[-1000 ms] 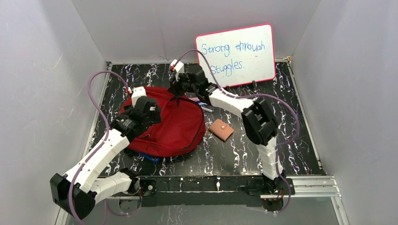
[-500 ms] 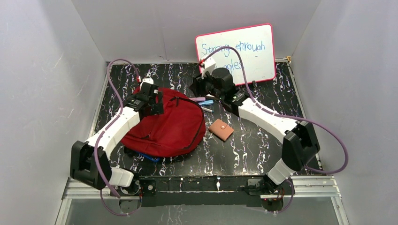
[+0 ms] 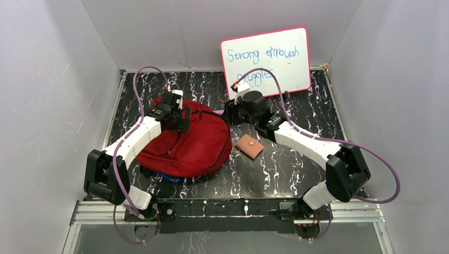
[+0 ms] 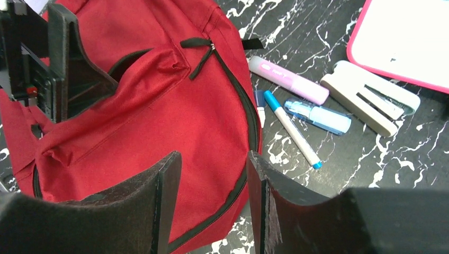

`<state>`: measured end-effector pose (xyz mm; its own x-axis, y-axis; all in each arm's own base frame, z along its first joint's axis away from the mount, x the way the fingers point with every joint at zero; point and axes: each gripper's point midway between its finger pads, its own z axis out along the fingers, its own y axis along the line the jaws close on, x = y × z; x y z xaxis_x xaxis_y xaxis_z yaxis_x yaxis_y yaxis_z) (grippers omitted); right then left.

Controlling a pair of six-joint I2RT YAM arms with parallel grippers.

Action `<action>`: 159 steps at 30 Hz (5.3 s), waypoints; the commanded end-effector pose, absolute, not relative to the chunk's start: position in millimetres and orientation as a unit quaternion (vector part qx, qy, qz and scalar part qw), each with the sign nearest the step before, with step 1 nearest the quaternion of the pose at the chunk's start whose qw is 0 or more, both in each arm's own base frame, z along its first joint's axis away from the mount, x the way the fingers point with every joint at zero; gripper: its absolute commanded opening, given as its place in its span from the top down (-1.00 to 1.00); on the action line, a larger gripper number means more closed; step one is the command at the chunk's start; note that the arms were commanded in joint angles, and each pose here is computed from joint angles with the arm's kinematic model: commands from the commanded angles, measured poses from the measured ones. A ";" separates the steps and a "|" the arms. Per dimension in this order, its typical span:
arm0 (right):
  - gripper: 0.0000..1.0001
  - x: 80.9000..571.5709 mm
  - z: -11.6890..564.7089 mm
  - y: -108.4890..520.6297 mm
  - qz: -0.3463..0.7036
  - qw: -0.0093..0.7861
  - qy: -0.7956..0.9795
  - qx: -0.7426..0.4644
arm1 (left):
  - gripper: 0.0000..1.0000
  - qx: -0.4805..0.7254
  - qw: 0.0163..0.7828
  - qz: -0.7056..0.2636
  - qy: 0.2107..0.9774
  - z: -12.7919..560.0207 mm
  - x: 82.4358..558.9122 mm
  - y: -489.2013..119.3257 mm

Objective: Pack the student bag
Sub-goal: Unzip the student bag at the center of the board, then move the student bag to the center of the board, then pick up the stationery from the center of the board.

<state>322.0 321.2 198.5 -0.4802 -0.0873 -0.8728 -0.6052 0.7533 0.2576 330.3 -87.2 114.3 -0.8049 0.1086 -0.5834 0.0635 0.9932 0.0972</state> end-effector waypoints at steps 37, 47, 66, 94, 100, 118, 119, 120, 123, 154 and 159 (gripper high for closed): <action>-0.23 266.7 138.3 337.0 0.374 0.258 0.888 -0.068 | 1.00 0.034 0.311 0.195 0.930 153.4 339.5 -30.6; 0.63 333.8 134.1 380.2 0.351 0.309 0.872 -0.146 | 1.00 0.004 0.318 0.230 0.920 182.4 324.8 -4.7; -0.06 394.3 184.9 371.9 0.278 0.432 0.822 -0.246 | 1.00 -0.040 0.273 0.285 0.918 159.1 315.7 38.1; 0.01 449.4 116.2 353.3 0.152 0.399 0.773 -0.469 | 1.00 -0.156 0.322 0.218 0.908 178.6 320.0 48.6; -0.03 453.6 103.0 356.2 0.182 0.372 0.747 -0.520 | 1.00 -0.182 0.340 0.254 0.887 190.1 314.2 64.1; 0.17 433.1 125.1 364.3 0.242 0.336 0.821 -0.394 | 1.00 -0.198 0.336 0.263 0.883 184.3 318.9 82.3; 0.20 428.3 126.5 364.4 0.250 0.329 0.830 -0.375 | 1.00 -0.197 0.337 0.257 0.884 183.4 320.0 80.5; 0.23 421.7 123.6 364.4 0.258 0.317 0.838 -0.361 | 1.00 -0.197 0.338 0.254 0.885 183.0 321.0 79.4; 0.27 408.4 116.4 360.5 0.263 0.287 0.858 -0.335 | 1.00 -0.196 0.339 0.247 0.886 182.3 323.3 77.3; 0.15 392.3 66.4 369.5 0.231 0.239 0.885 -0.326 | 1.00 -0.184 0.329 0.219 0.900 167.7 324.7 67.3; 0.10 393.2 57.6 369.5 0.219 0.237 0.886 -0.333 | 1.00 -0.182 0.329 0.217 0.901 166.9 325.7 66.3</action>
